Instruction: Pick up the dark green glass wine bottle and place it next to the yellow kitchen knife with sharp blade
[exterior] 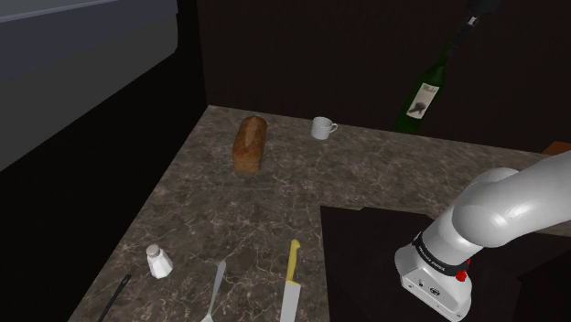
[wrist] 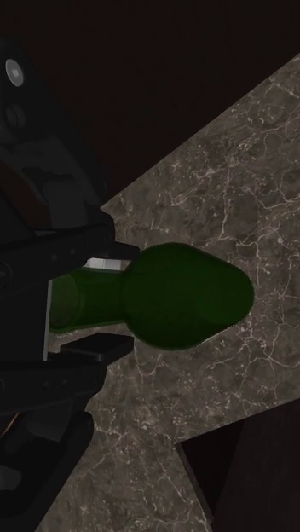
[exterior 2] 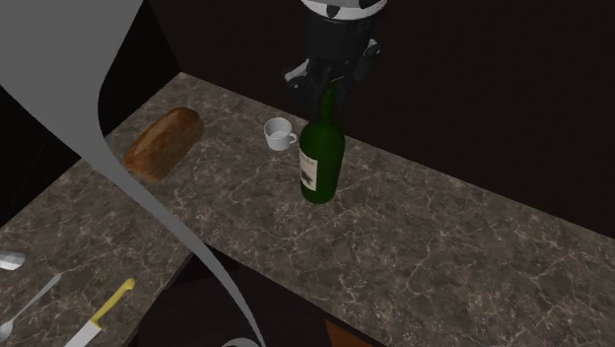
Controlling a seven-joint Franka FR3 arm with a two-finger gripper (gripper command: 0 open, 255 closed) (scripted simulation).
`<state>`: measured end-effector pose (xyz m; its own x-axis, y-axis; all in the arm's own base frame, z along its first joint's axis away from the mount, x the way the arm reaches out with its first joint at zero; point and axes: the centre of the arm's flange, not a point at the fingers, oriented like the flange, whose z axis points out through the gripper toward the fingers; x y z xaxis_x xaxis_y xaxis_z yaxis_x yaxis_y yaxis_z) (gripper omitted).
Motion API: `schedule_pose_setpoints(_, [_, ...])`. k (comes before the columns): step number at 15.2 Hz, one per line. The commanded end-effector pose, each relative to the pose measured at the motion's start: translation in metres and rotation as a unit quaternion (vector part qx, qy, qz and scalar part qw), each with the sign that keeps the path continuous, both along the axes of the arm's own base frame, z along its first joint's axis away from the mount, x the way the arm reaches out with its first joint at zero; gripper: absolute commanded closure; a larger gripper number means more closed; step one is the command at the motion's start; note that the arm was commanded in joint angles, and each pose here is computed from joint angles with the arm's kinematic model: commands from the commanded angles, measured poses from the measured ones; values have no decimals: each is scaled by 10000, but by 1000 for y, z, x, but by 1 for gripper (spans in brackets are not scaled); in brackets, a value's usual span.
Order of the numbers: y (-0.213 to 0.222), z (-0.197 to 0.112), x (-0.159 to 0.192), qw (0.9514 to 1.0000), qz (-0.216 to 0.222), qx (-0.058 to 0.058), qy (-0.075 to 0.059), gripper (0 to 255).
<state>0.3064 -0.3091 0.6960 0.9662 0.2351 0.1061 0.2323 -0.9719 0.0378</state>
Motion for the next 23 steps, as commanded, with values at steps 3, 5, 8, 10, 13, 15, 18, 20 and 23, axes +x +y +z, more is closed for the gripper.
schedule_pose_setpoints(3, [-1,20,-1,10000,0,0,-1,255])
schedule_pose_setpoints(5, [-1,31,-1,10000,0,0,-1,255])
schedule_pose_setpoints(8, [-1,47,-1,10000,0,0,-1,255])
schedule_pose_setpoints(10, [-1,57,-1,10000,0,0,-1,255])
schedule_pose_setpoints(13, [-1,73,-1,10000,0,0,-1,255])
schedule_pose_setpoints(15, [-1,84,-1,10000,0,0,-1,255])
schedule_pose_setpoints(18, [-1,99,-1,10000,0,0,-1,255])
schedule_pose_setpoints(20, [-1,110,-1,10000,0,0,-1,255])
schedule_pose_setpoints(23, [-1,126,-1,10000,0,0,-1,255])
